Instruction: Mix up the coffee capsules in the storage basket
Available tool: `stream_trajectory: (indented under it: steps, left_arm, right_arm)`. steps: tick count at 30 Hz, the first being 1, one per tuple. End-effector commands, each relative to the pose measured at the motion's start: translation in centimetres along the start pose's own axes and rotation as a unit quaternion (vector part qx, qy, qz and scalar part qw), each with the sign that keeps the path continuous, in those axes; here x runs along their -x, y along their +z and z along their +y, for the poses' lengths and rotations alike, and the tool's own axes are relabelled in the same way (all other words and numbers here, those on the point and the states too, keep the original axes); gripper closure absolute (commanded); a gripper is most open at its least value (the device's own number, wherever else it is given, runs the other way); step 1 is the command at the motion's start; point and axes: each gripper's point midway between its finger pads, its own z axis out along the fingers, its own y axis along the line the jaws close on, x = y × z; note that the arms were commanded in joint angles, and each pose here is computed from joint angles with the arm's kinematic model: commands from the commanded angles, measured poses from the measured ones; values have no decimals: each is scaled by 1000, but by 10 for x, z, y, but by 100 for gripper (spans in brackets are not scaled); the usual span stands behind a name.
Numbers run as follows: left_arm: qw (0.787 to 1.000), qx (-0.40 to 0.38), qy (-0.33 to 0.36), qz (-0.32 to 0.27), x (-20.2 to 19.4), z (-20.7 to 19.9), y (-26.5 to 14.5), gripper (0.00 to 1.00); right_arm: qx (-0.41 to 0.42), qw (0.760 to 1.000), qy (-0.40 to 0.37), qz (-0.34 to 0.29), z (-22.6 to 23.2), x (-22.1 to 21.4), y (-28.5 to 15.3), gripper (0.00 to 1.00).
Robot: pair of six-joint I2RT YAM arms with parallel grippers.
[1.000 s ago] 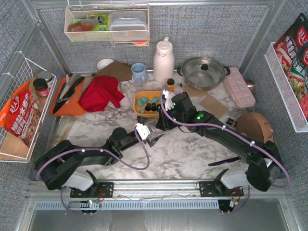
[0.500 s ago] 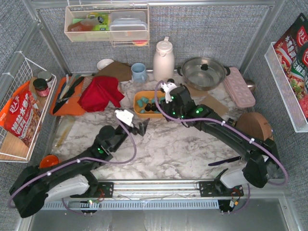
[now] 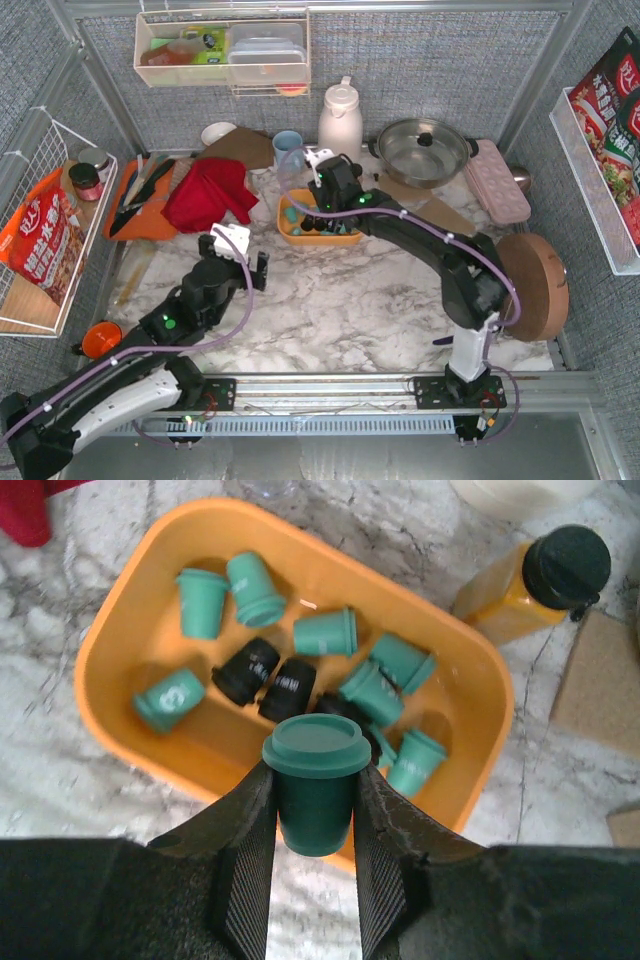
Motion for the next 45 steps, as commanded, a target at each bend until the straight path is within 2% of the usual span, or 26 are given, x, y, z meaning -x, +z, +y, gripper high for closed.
stream_trajectory:
  steps: [1, 7, 13, 17, 18, 21, 22, 23, 28, 33, 40, 45]
  left_arm:
    - [1000, 23, -14, 0, -4, 12, -9, 1]
    - [998, 52, -27, -10, -1, 25, -15, 1]
    - [997, 62, -39, -23, 4, 31, -19, 1]
    - [997, 65, -43, -27, 4, 33, -20, 1]
    - [997, 66, -43, -28, 5, 33, -20, 1]
    - [996, 69, -41, -27, 3, 34, -20, 1]
    - [996, 69, -41, -27, 3, 34, -20, 1]
    - [996, 69, -40, -27, 3, 34, -20, 1]
    - [997, 71, -35, -24, 1, 34, -19, 1]
    - [996, 72, -34, -29, 2, 35, -19, 1]
    - [996, 72, -36, -46, 3, 37, -20, 1]
    - [995, 66, -36, -63, 5, 37, -22, 1]
  right_arm:
    - [-27, 1000, 4, -1, -3, 9, 35, 92]
    - [-11, 999, 37, 25, 12, 2, 70, 89]
    - [5, 996, 81, 38, 26, -12, 86, 76]
    - [2, 994, 90, 55, 26, -22, 91, 57]
    - [2, 994, 90, 58, 25, -22, 90, 50]
    - [-1, 994, 89, 60, 21, -22, 84, 26]
    - [-3, 994, 89, 57, 19, -20, 81, 9]
    - [-5, 995, 88, 53, 17, -17, 77, 2]
    - [-36, 996, 82, 28, -6, -7, 47, 1]
    - [-125, 989, 80, -22, -56, 1, -6, 1]
    - [-205, 975, 67, -57, -114, -21, -81, 1]
    - [-256, 962, 56, -76, -145, -57, -117, 1]
